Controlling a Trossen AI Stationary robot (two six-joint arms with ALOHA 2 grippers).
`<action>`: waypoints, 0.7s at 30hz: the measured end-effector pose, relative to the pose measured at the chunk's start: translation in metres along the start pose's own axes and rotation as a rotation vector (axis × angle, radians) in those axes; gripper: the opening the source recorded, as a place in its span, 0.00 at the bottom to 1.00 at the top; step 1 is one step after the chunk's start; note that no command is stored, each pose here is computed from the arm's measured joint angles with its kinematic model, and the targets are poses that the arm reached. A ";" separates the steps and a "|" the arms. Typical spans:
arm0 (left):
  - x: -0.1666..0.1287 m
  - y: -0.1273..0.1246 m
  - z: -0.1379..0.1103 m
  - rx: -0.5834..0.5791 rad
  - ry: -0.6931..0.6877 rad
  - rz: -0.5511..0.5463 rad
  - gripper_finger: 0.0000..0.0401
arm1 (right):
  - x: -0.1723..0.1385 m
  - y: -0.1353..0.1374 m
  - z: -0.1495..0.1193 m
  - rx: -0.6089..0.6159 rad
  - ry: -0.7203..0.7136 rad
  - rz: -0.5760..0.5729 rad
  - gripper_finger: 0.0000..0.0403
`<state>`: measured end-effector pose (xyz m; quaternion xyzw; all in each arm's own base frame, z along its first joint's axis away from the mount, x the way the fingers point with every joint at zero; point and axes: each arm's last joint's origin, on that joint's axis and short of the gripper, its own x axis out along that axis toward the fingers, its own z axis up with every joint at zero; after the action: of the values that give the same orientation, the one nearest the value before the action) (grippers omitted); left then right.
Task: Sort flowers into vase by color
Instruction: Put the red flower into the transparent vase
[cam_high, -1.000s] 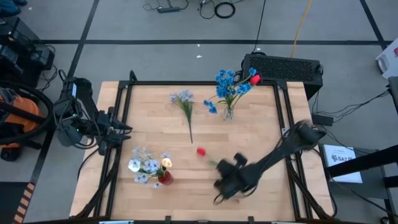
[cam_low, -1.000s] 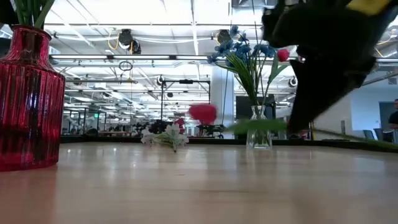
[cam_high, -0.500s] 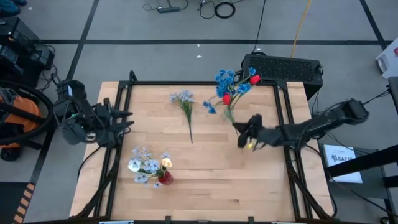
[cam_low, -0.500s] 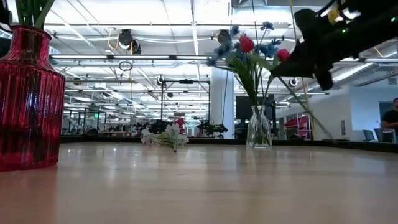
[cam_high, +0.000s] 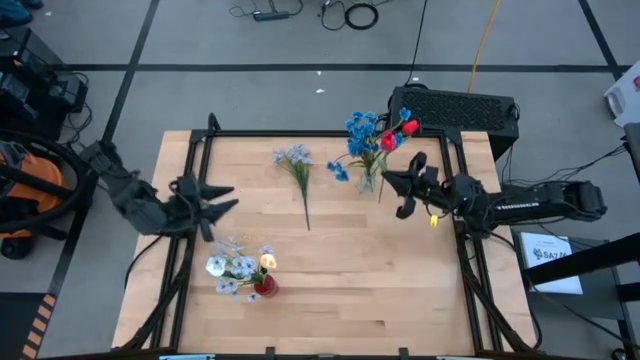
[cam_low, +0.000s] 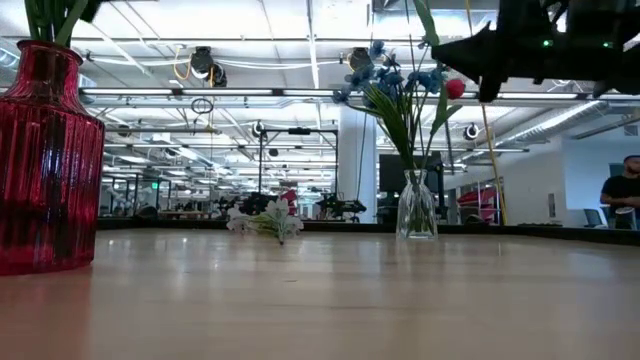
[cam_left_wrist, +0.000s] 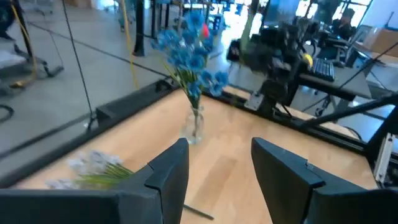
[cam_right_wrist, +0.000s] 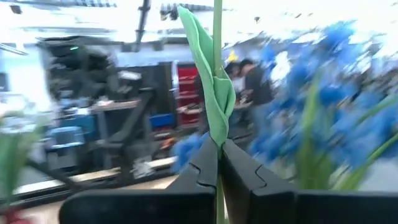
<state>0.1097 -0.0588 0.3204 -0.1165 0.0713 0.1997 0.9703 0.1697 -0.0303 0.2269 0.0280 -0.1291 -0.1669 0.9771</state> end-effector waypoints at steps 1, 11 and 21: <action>0.006 -0.003 -0.004 -0.009 0.009 -0.005 0.45 | 0.002 -0.003 0.003 -0.031 -0.017 -0.018 0.00; 0.067 0.009 -0.001 0.065 0.021 -0.005 0.45 | 0.012 -0.022 0.023 -0.109 -0.158 0.029 0.00; 0.091 0.056 0.022 0.056 -0.015 -0.094 0.45 | 0.026 -0.034 0.006 -0.198 -0.121 0.009 0.00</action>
<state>0.1721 0.0304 0.3132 -0.0912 0.0641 0.1526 0.9820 0.1807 -0.0708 0.2354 -0.0795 -0.1710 -0.1760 0.9662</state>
